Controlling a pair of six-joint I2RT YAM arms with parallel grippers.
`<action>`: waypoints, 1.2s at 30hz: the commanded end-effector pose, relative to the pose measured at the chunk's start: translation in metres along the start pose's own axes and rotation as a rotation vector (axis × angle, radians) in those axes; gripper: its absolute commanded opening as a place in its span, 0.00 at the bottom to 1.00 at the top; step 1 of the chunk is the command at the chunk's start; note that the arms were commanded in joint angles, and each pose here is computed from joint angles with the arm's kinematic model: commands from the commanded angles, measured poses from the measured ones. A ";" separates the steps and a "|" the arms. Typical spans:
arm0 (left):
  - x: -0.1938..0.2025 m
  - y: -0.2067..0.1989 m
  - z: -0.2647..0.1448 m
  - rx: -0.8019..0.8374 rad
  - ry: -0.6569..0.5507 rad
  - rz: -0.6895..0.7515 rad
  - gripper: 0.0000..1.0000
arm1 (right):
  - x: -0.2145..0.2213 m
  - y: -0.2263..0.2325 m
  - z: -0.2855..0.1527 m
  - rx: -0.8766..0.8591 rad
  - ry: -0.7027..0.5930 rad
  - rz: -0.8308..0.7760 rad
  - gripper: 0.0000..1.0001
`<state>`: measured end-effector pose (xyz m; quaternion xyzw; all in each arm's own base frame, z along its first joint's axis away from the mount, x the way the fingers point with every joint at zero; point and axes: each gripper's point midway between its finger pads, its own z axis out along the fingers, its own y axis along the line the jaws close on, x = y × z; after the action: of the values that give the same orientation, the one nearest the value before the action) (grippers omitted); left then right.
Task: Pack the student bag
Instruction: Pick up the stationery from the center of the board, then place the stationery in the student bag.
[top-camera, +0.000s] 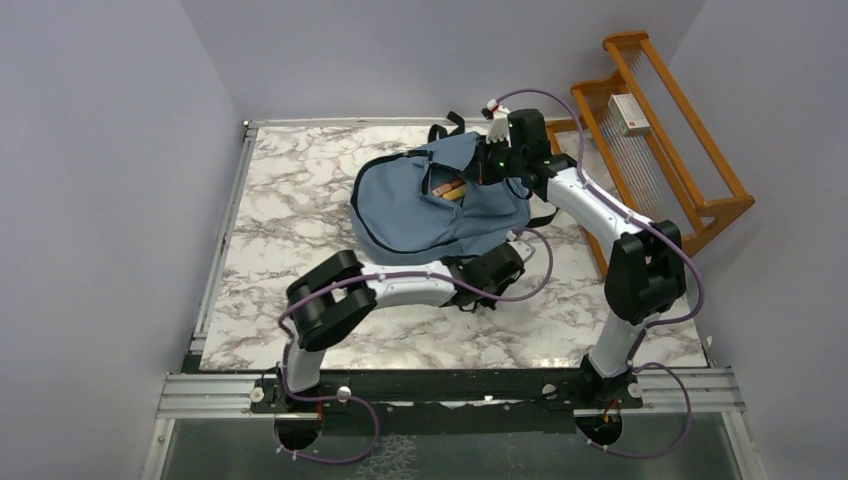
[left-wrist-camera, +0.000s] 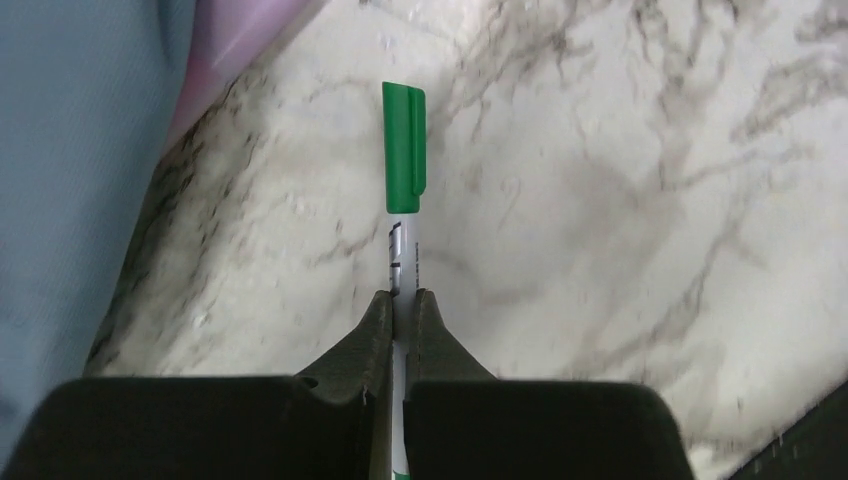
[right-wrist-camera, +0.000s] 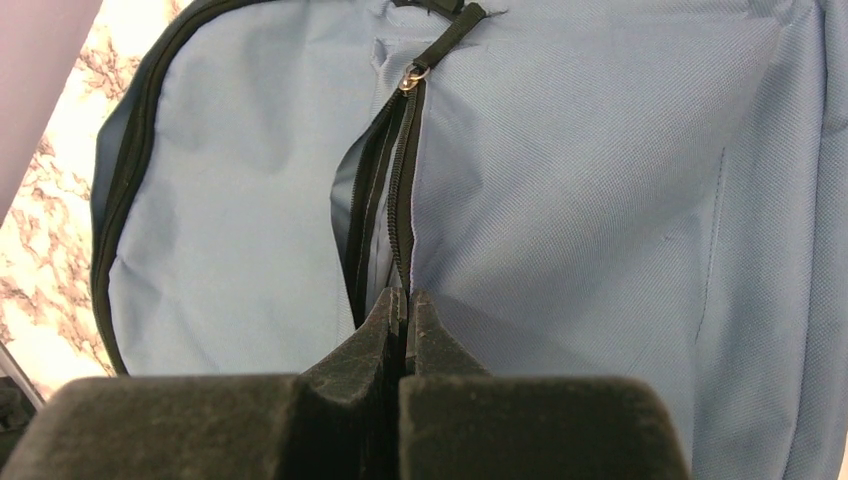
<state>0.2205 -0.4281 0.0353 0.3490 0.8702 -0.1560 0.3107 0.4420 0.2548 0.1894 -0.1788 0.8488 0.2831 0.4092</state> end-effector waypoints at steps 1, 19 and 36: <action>-0.013 0.006 -0.051 0.098 -0.075 -0.021 0.00 | -0.024 0.009 -0.014 -0.032 -0.091 -0.018 0.01; -0.062 0.149 -0.159 0.100 -0.326 -0.577 0.00 | -0.027 0.014 -0.022 -0.058 -0.169 -0.098 0.01; -0.100 0.168 -0.160 0.299 -0.212 -0.805 0.00 | -0.025 0.018 -0.030 -0.074 -0.188 -0.139 0.01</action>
<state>0.3311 -0.2722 0.2060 0.0084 0.8690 -0.3969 0.2953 0.4324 0.2535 0.1969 -0.2078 0.8119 0.2939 0.4596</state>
